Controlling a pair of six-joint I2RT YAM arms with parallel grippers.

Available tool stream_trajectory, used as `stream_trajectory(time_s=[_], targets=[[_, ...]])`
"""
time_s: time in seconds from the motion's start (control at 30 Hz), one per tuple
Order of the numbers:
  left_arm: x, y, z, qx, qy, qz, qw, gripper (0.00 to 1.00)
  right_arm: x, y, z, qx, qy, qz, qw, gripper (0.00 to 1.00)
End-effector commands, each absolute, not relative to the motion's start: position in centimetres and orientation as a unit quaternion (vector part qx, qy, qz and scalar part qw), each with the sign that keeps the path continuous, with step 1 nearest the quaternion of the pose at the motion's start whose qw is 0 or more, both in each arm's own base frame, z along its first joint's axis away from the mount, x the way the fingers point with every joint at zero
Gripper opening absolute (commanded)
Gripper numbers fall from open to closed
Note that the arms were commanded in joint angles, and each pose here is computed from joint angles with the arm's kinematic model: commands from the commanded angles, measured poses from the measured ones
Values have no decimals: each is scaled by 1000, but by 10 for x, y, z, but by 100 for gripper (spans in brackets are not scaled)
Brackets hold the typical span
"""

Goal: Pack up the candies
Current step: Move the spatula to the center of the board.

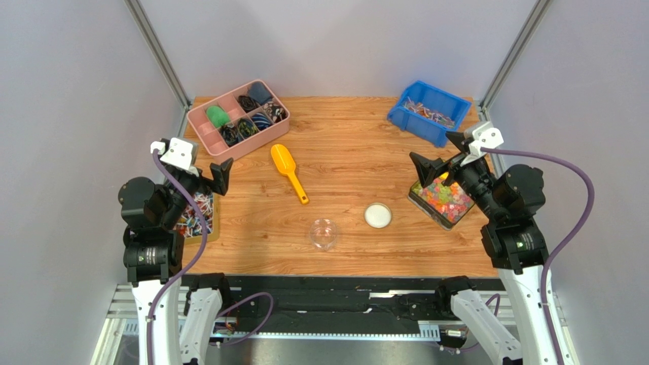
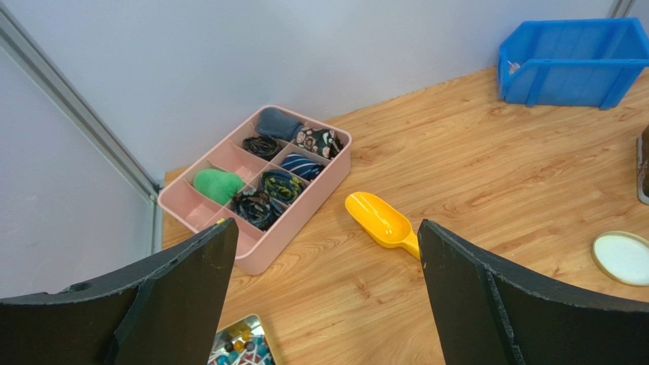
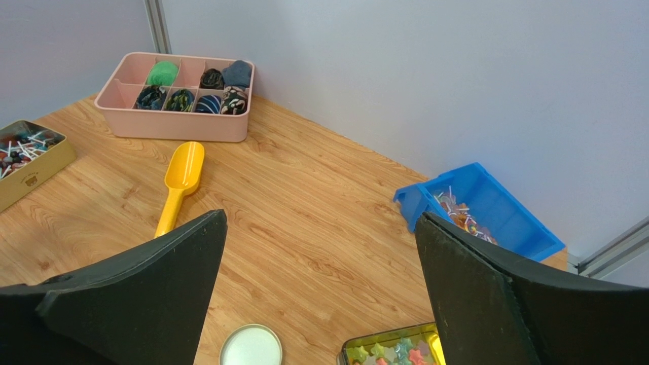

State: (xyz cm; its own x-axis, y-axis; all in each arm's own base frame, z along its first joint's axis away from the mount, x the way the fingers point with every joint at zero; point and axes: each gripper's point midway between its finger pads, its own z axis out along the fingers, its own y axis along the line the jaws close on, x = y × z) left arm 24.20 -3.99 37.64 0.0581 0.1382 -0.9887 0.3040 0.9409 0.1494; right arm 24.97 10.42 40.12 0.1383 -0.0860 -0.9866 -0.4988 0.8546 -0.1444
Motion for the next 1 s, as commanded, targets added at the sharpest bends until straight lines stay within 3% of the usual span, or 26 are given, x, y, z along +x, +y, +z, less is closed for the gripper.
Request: stream_trajectory(time_s=[0.0,0.17,0.3,0.57,0.6,0.97], targets=[[253,-34,384,160,684,-45,711,98,269,111,398,-215,653,161,708,99],[284,-18,371,156,736,-19,658,97,293,133,377,-213,694,200,659,95],[305,-1,351,149,755,16,638,98,311,165,363,-247,710,163,639,93],[315,3,315,153,768,22,622,99,344,270,308,-333,744,182,550,91],[316,3,312,155,770,22,619,99,357,284,280,-340,762,172,524,90],[312,4,295,153,777,21,610,99,418,379,181,-338,813,174,441,81]])
